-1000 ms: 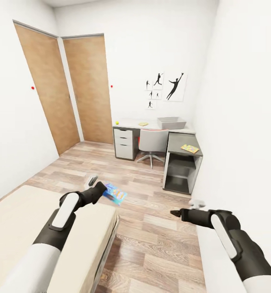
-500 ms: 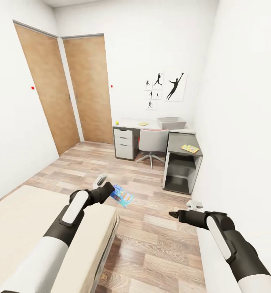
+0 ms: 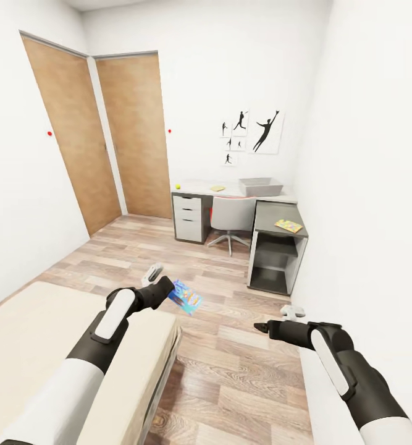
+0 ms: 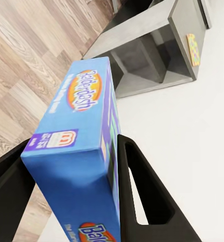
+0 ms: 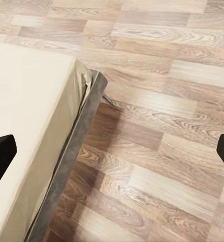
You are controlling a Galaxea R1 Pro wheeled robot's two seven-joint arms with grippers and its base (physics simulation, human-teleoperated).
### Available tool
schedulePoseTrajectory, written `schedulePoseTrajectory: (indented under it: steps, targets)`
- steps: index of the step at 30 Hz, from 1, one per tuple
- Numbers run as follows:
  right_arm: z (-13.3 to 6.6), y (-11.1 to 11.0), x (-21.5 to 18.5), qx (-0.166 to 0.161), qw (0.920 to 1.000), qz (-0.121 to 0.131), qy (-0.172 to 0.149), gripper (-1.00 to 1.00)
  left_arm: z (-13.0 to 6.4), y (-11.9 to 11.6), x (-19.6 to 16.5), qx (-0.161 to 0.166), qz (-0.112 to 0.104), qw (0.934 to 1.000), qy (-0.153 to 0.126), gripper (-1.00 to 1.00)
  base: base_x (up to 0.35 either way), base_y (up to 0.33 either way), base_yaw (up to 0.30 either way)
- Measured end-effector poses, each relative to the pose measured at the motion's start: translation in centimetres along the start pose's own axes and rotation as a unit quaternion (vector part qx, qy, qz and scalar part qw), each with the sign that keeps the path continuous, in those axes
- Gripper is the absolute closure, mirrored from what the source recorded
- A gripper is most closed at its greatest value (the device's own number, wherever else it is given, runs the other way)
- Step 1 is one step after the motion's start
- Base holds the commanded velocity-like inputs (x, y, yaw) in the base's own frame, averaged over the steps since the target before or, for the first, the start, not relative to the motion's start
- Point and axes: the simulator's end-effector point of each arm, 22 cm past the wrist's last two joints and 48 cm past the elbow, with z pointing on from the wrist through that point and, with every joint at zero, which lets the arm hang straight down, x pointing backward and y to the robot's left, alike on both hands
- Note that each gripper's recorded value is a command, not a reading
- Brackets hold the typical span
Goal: Put all the toys in the child's room - the three board games (two on the bed and one on the table), the two jigsaw puzzles on the table, and the tennis ball on the table - inside the toy box on the table in the child's room.
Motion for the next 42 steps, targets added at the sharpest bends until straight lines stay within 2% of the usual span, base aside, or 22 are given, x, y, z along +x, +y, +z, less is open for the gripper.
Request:
schedulePoseTrajectory:
  steps: [13,33,42]
  targets:
    - [0.02,0.02,0.03,0.0,1.0,0.0,0.0,-1.0,0.01,0.03,0.09,0.0,-0.001,1.0,0.001,1.0,0.0,0.0,-0.2]
    - [-0.04,0.14,-0.08,-0.001,1.0,-0.002,-0.001,-1.0,-0.01,-0.05,0.09,0.003,0.0,1.0,0.001,1.0,0.057,0.043,-0.042]
    - [-0.04,0.14,-0.08,-0.001,1.0,-0.002,-0.001,-1.0,0.03,-0.14,0.15,0.004,0.0,1.0,0.001,1.0,0.028,0.022,-0.187]
